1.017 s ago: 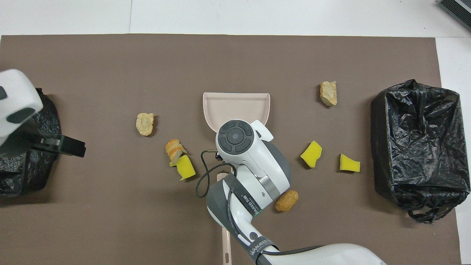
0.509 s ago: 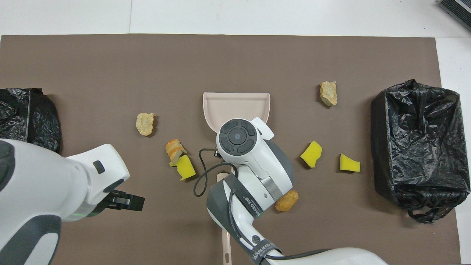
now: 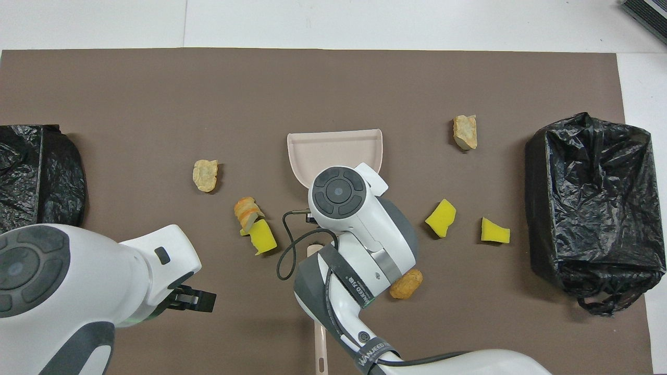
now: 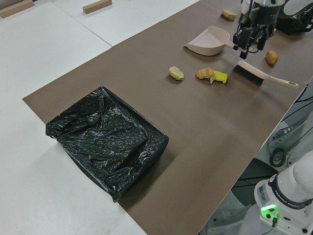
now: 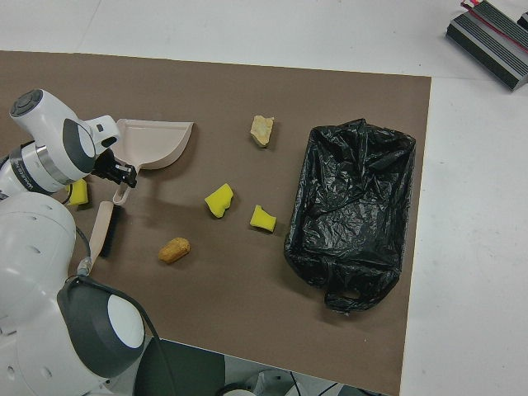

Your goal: Sweep and dump trash in bin

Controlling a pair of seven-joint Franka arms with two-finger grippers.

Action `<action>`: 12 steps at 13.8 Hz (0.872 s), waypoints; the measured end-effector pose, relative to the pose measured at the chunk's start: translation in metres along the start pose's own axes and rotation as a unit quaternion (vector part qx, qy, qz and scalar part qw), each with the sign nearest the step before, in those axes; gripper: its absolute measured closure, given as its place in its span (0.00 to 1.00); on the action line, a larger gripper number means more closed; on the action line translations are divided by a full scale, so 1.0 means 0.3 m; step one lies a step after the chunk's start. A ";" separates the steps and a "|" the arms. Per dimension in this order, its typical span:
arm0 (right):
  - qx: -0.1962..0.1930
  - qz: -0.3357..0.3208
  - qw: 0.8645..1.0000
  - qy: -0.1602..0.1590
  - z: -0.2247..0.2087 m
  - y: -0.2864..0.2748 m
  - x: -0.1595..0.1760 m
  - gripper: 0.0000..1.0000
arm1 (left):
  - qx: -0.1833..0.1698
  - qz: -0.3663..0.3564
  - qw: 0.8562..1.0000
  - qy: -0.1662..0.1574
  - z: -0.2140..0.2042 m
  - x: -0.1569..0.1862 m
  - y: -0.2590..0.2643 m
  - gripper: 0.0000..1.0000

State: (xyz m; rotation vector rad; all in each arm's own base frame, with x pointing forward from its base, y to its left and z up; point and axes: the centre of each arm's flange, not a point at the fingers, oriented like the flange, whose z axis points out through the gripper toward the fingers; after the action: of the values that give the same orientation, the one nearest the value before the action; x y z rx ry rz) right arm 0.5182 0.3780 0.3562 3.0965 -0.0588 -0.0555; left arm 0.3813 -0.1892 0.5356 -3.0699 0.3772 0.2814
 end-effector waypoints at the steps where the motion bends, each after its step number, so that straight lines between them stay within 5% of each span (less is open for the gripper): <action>1: 0.000 -0.003 1.000 0.000 0.001 0.002 0.001 0.61 | -0.001 0.000 1.000 0.002 0.003 -0.004 -0.001 0.00; 7: -0.002 -0.026 1.000 -0.004 0.017 0.018 0.005 0.61 | -0.009 -0.004 1.000 0.015 0.091 0.005 0.044 0.00; 8: -0.002 -0.026 1.000 -0.004 0.017 0.021 0.008 0.67 | -0.006 -0.002 1.000 0.012 0.120 -0.006 0.086 0.00; 12: 0.000 -0.025 1.000 -0.002 0.013 0.026 0.014 0.68 | 0.003 0.000 1.000 0.021 0.244 -0.074 0.302 0.00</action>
State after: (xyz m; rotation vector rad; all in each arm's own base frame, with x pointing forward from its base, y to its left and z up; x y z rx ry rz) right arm 0.5219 0.3698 0.3525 3.0974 0.0187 -0.0632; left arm 0.3252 -0.2677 0.4665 -3.0733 0.3796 0.2144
